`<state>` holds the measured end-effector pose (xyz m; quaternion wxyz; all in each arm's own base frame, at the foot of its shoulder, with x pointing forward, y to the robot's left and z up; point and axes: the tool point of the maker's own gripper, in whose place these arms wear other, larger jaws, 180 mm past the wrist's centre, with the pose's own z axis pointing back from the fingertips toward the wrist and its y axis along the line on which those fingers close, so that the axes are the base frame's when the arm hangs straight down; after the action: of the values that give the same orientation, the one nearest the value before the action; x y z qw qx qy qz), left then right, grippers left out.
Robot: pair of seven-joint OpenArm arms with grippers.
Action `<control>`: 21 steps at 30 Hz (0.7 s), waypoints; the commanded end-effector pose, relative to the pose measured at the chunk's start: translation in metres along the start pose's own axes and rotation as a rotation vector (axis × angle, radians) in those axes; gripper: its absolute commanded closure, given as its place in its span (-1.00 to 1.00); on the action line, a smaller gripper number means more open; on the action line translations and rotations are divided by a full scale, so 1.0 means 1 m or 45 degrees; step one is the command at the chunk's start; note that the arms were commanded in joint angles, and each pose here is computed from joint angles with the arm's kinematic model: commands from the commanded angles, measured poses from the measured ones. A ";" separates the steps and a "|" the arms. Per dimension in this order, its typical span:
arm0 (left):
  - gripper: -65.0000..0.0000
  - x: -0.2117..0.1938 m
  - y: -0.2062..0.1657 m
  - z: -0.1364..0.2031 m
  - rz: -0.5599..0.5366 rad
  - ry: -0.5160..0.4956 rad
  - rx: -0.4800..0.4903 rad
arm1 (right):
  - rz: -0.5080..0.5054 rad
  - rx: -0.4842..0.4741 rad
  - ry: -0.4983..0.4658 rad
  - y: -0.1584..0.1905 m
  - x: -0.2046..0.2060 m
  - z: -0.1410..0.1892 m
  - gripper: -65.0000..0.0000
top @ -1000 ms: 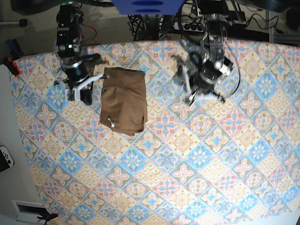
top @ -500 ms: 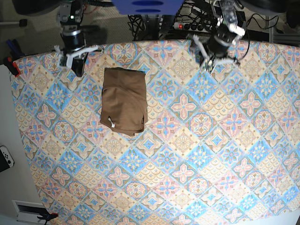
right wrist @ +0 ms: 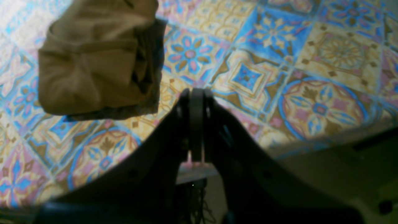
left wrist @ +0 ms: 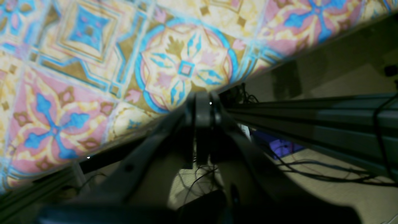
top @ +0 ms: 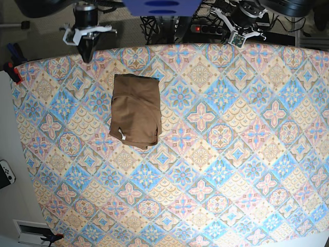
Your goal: Layout the t-shirt on the table in an organized manner, then fold the t-shirt properly
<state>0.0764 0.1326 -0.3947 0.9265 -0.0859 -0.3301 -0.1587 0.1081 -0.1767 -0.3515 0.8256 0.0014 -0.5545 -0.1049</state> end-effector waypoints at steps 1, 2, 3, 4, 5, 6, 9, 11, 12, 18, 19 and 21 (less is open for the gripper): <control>1.00 -0.006 -0.002 0.004 0.016 0.007 -0.006 | -0.003 -0.013 0.006 -0.003 -0.003 0.010 1.00; 1.00 -0.013 -0.003 0.003 0.026 0.029 -0.011 | -0.008 -0.023 0.017 -0.005 -0.008 0.015 1.00; 1.00 -0.020 -0.005 0.001 0.042 0.047 -0.020 | -0.011 -0.033 0.033 -0.007 -0.014 0.020 1.00; 1.00 -0.027 -0.007 -0.001 0.057 0.068 -0.028 | -0.012 -0.041 0.057 -0.009 -0.021 0.025 1.00; 1.00 -0.034 -0.009 -0.002 0.074 0.088 -0.036 | -0.013 -0.049 0.082 -0.011 -0.028 0.029 1.00; 1.00 -0.041 -0.010 -0.004 0.089 0.107 -0.043 | -0.015 -0.058 0.110 -0.013 -0.036 0.034 1.00; 1.00 -0.061 -0.010 -0.012 0.122 0.162 -0.065 | -0.034 -0.091 0.218 -0.020 -0.069 0.046 1.00; 1.00 -0.073 -0.010 -0.020 0.162 0.191 -0.071 | -0.046 -0.111 0.295 -0.024 -0.092 0.055 1.00; 1.00 -0.080 -0.010 -0.023 0.174 0.210 -0.078 | -0.053 -0.124 0.346 -0.027 -0.106 0.062 1.00; 1.00 -0.121 -0.012 -0.046 0.216 0.290 -0.114 | -0.085 -0.194 0.621 -0.039 -0.178 0.110 1.00; 1.00 -0.131 -0.015 -0.050 0.226 0.291 -0.124 | -0.091 -0.204 0.662 -0.041 -0.187 0.118 1.00; 1.00 -0.145 -0.016 -0.059 0.261 0.283 -0.117 | -0.104 -0.213 0.696 -0.041 -0.200 0.120 1.00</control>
<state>0.0093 0.1352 -0.5336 0.9617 -0.1433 -0.2152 -0.0909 -0.0845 -0.1651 -0.4988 0.9415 -0.0135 -0.2857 -0.1783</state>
